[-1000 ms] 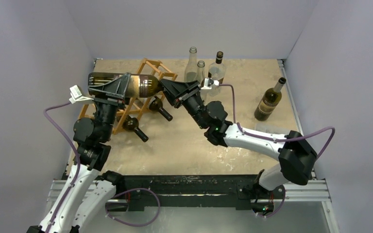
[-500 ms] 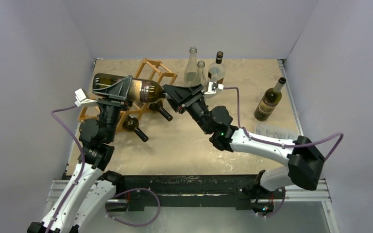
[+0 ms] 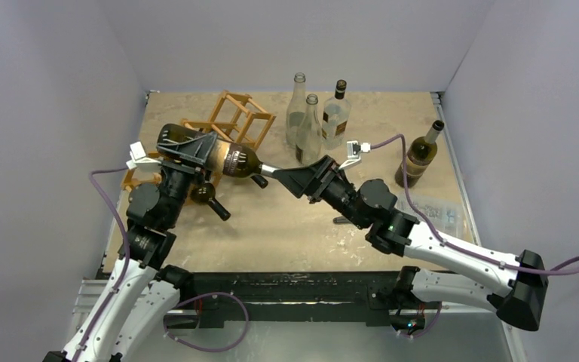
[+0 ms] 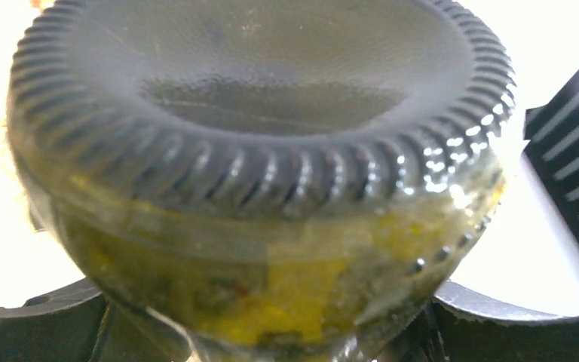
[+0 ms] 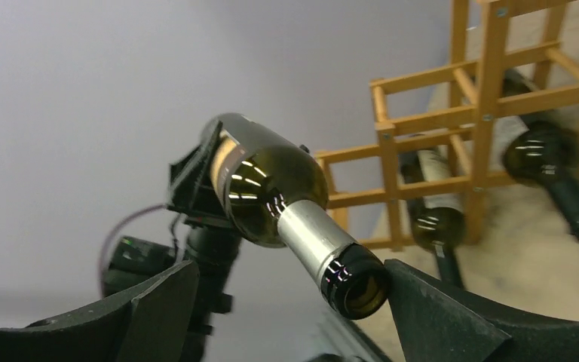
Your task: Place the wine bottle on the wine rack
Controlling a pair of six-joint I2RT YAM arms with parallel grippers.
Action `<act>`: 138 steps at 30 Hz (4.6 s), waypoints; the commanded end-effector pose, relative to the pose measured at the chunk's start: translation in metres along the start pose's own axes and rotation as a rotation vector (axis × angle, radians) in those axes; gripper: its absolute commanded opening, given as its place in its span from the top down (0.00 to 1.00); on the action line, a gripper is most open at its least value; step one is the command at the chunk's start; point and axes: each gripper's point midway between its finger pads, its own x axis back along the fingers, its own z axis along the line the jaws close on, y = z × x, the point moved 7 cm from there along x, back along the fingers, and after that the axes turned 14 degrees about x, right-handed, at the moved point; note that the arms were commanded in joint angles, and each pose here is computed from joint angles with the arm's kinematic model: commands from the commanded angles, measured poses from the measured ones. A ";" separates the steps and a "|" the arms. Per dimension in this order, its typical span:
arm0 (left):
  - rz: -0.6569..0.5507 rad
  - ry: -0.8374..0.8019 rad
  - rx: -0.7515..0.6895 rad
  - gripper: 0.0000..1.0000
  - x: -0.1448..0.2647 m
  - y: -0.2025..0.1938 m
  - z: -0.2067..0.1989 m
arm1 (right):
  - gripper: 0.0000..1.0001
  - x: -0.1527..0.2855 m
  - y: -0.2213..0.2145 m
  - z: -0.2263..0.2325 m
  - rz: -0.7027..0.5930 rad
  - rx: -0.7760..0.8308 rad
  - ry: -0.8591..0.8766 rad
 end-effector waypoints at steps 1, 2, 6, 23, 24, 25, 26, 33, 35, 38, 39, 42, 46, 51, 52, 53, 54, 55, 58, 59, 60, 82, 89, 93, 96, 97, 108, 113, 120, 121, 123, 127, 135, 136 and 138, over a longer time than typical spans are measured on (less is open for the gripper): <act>0.068 -0.040 -0.028 1.00 0.007 -0.007 -0.026 | 0.05 0.025 -0.005 -0.029 0.178 0.430 -0.149; 0.084 -0.018 -0.037 1.00 0.008 -0.008 -0.024 | 0.04 0.029 -0.001 -0.029 0.196 0.491 -0.155; 0.172 0.045 -0.096 1.00 0.012 -0.016 -0.017 | 0.03 0.040 0.012 -0.027 0.337 0.739 -0.184; 0.275 0.159 -0.085 1.00 0.012 -0.025 0.009 | 0.02 -0.008 -0.016 -0.008 0.729 1.040 -0.107; 0.273 0.165 -0.083 1.00 0.013 -0.025 0.010 | 0.03 -0.010 -0.022 -0.008 0.730 1.044 -0.109; 0.272 0.169 -0.082 1.00 0.013 -0.025 0.011 | 0.05 -0.012 -0.028 -0.008 0.729 1.050 -0.113; 0.272 0.171 -0.079 1.00 0.013 -0.025 0.011 | 0.07 -0.012 -0.035 -0.008 0.740 1.063 -0.119; 0.276 0.201 -0.064 1.00 0.011 -0.025 0.015 | 0.12 -0.012 -0.063 -0.025 0.734 1.246 -0.296; 0.279 0.203 -0.054 1.00 0.011 -0.026 0.015 | 0.14 -0.010 -0.066 -0.028 0.719 1.311 -0.332; 0.287 0.196 -0.046 1.00 0.012 -0.027 0.013 | 0.21 -0.010 -0.066 -0.027 0.698 1.354 -0.369; 0.287 0.196 -0.045 1.00 0.013 -0.027 0.013 | 0.24 -0.010 -0.066 -0.025 0.691 1.357 -0.366; 0.287 0.203 -0.038 1.00 0.014 -0.027 0.013 | 0.34 -0.012 -0.067 -0.020 0.666 1.357 -0.351; 0.304 0.225 -0.014 1.00 0.015 -0.029 0.015 | 0.36 -0.014 -0.072 -0.017 0.658 1.348 -0.319; 0.326 0.237 0.016 1.00 0.015 -0.031 0.014 | 0.40 -0.016 -0.082 -0.024 0.713 1.388 -0.325; 0.333 0.238 0.019 1.00 0.015 -0.032 0.013 | 0.40 -0.016 -0.082 -0.025 0.715 1.396 -0.334; 0.340 0.243 0.024 1.00 0.015 -0.033 0.013 | 0.41 -0.016 -0.082 -0.026 0.717 1.402 -0.341; 0.347 0.248 0.029 1.00 0.015 -0.034 0.013 | 0.42 -0.016 -0.083 -0.027 0.715 1.405 -0.343; 0.354 0.251 0.032 1.00 0.015 -0.034 0.013 | 0.44 -0.016 -0.083 -0.027 0.712 1.406 -0.342; 0.361 0.269 0.038 1.00 0.016 -0.035 0.015 | 0.52 -0.016 -0.083 -0.025 0.695 1.399 -0.319; 0.360 0.275 0.039 1.00 0.016 -0.035 0.016 | 0.59 -0.016 -0.082 -0.024 0.686 1.397 -0.312; 0.360 0.279 0.039 1.00 0.017 -0.035 0.017 | 0.66 -0.015 -0.082 -0.024 0.681 1.395 -0.310; 0.520 0.534 0.013 0.00 0.020 -0.045 0.049 | 1.00 0.026 -0.064 -0.044 0.589 1.296 -0.436; 0.505 0.609 -0.026 0.00 0.024 -0.042 0.059 | 1.00 0.041 -0.058 -0.047 0.573 1.231 -0.445; 0.469 0.635 -0.083 0.00 0.030 -0.036 0.058 | 1.00 0.054 -0.054 -0.056 0.576 1.223 -0.501; 0.429 0.673 -0.189 0.00 0.039 -0.027 0.054 | 1.00 0.063 -0.056 -0.065 0.599 1.219 -0.523; 0.418 0.680 -0.253 0.00 0.043 -0.023 0.050 | 1.00 0.065 -0.057 -0.067 0.606 1.214 -0.521; 0.142 0.515 -0.737 0.00 0.090 0.025 -0.027 | 1.00 0.051 -0.064 -0.093 0.649 1.199 -0.593; 0.068 0.406 -0.841 0.00 0.113 0.035 -0.056 | 1.00 0.029 -0.051 -0.103 0.649 1.183 -0.629; 0.013 0.343 -0.921 0.00 0.134 0.043 -0.073 | 1.00 -0.004 -0.045 -0.110 0.672 1.259 -0.640; 0.004 0.341 -0.928 0.00 0.137 0.044 -0.074 | 1.00 -0.009 -0.044 -0.111 0.674 1.271 -0.647; -0.011 0.346 -0.943 0.00 0.143 0.047 -0.075 | 1.00 -0.017 -0.044 -0.113 0.683 1.285 -0.652; -0.043 0.348 -0.971 0.00 0.155 0.052 -0.077 | 1.00 -0.031 -0.044 -0.119 0.695 1.295 -0.676; -0.088 0.327 -0.998 0.00 0.174 0.058 -0.081 | 1.00 -0.043 -0.043 -0.127 0.710 1.314 -0.709; -0.087 0.329 -0.999 0.00 0.175 0.058 -0.080 | 1.00 -0.044 -0.042 -0.127 0.713 1.315 -0.713; -0.088 0.327 -0.999 0.00 0.176 0.058 -0.080 | 1.00 -0.044 -0.040 -0.129 0.714 1.317 -0.722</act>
